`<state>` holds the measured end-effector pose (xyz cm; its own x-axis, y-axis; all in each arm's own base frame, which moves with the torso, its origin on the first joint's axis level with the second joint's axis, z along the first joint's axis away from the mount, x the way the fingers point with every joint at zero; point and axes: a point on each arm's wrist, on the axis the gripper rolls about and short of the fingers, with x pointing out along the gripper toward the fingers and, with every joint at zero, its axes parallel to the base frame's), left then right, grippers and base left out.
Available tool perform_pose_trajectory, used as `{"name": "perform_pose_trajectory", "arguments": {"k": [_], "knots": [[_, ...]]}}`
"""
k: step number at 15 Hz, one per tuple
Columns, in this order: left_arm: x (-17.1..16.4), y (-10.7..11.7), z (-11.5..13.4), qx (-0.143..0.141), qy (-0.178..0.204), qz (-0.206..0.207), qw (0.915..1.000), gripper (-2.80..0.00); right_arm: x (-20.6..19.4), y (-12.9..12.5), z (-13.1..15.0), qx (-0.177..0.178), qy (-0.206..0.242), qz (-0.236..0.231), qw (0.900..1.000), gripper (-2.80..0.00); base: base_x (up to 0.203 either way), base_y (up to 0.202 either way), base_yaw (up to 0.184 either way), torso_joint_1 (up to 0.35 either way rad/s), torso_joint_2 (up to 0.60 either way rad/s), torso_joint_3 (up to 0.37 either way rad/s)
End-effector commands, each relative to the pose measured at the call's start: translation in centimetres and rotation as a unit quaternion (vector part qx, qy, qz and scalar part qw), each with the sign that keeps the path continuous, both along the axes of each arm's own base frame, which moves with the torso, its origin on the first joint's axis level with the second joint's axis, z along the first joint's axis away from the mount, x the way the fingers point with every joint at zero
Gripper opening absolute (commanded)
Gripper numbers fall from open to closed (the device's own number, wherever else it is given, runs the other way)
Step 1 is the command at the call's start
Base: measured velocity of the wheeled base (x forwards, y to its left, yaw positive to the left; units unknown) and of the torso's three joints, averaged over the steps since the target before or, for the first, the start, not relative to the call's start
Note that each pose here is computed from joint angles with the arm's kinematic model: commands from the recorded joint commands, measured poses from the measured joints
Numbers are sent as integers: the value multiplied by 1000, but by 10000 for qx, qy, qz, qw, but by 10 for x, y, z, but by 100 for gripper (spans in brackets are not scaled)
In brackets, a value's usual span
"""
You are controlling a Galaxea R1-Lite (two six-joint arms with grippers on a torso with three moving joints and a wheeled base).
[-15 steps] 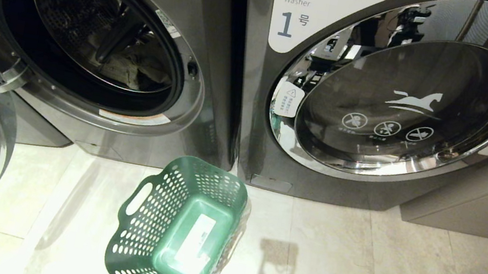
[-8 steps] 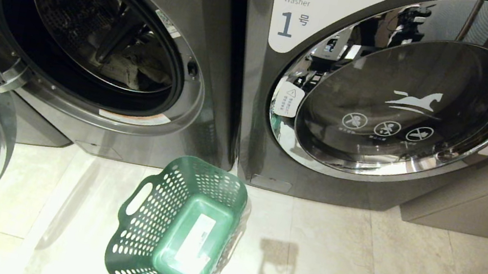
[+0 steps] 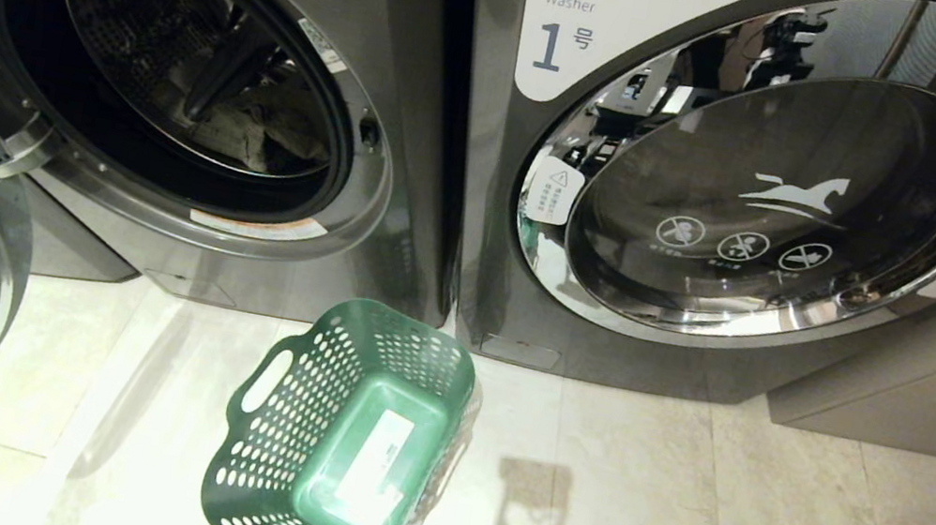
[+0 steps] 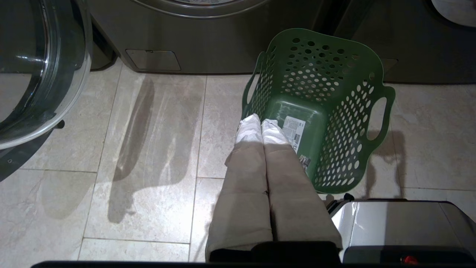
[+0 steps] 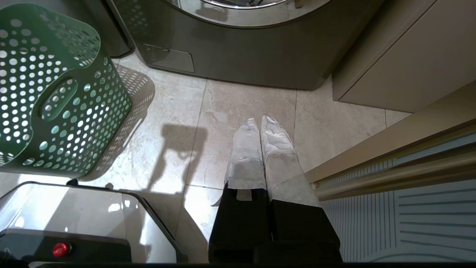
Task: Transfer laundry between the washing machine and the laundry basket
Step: Pick a cloth and place it into the basket
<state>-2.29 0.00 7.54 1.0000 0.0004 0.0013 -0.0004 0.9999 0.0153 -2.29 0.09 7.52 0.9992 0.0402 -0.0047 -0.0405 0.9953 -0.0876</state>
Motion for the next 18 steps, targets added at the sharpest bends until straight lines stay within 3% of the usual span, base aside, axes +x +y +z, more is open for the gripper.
{"name": "perform_pose_trajectory", "arguments": {"k": [1,8,18], "knots": [[0,0,-1,0,22,5,10000,-280,0,0,0,8,8,6,10000,-280,0,0,0,0,0,0],[0,0,-1,15,22,-2,10000,-280,0,0,0,10,8,6,10000,-280,1,23,0,2,1,1],[0,0,-1,15,22,-2,10000,-280,0,0,0,33,11,-2,10000,-280,0,194,-1,3,3,2]]}}
